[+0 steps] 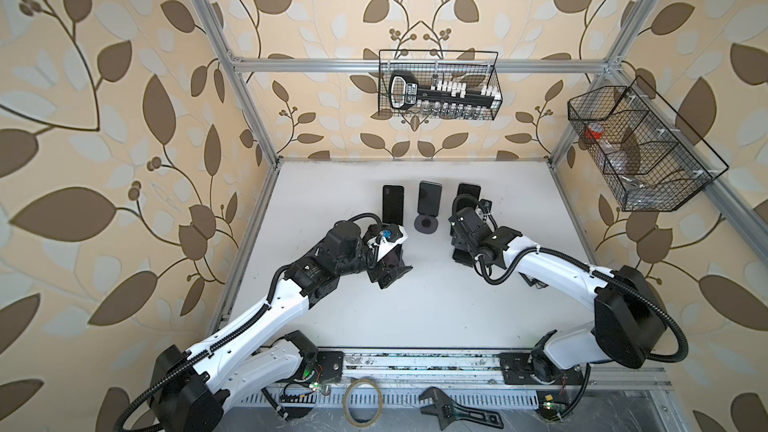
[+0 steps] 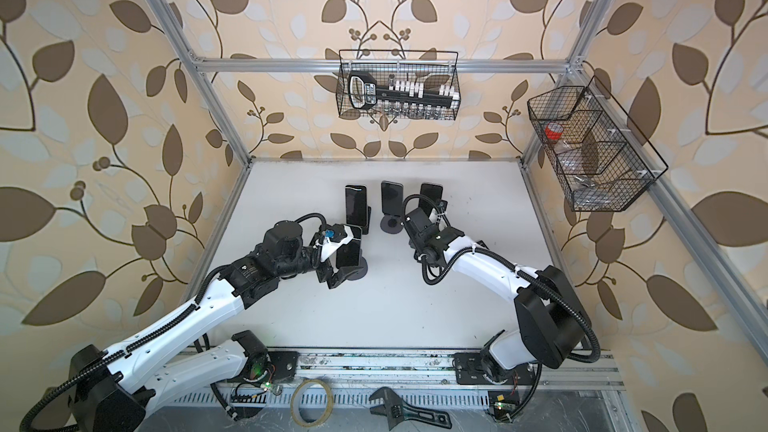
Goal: Remove the phone from the phone stand
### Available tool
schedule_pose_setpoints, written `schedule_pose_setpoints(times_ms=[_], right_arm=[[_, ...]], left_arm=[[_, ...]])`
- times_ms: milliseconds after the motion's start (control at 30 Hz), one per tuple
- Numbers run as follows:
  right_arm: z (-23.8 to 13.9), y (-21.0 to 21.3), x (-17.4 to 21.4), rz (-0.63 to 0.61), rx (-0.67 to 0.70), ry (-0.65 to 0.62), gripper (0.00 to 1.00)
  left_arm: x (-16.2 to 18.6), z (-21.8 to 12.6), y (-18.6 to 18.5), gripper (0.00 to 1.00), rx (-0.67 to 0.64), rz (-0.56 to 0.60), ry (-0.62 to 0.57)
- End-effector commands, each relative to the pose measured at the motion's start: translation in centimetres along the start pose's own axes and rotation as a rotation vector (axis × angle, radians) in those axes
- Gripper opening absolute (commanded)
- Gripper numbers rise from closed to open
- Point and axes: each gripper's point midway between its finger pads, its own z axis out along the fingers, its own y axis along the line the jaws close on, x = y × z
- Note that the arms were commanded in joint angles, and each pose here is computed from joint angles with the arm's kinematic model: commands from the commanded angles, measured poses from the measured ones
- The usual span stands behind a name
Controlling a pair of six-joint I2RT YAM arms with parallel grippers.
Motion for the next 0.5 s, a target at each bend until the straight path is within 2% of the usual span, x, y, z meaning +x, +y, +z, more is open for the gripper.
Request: schedule_pose_setpoints(times_ms=[0, 467], right_arm=[[-0.82, -0.04, -0.87, -0.002, -0.024, -0.027, 0.70], [-1.60, 0.13, -1.25, -0.022, -0.055, -0.033, 0.69]], left_arm=[[-1.49, -0.31, 0.03, 0.98, -0.009, 0.044, -0.035], [-1.23, -0.19, 0.14, 0.98, -0.014, 0.044, -0.031]])
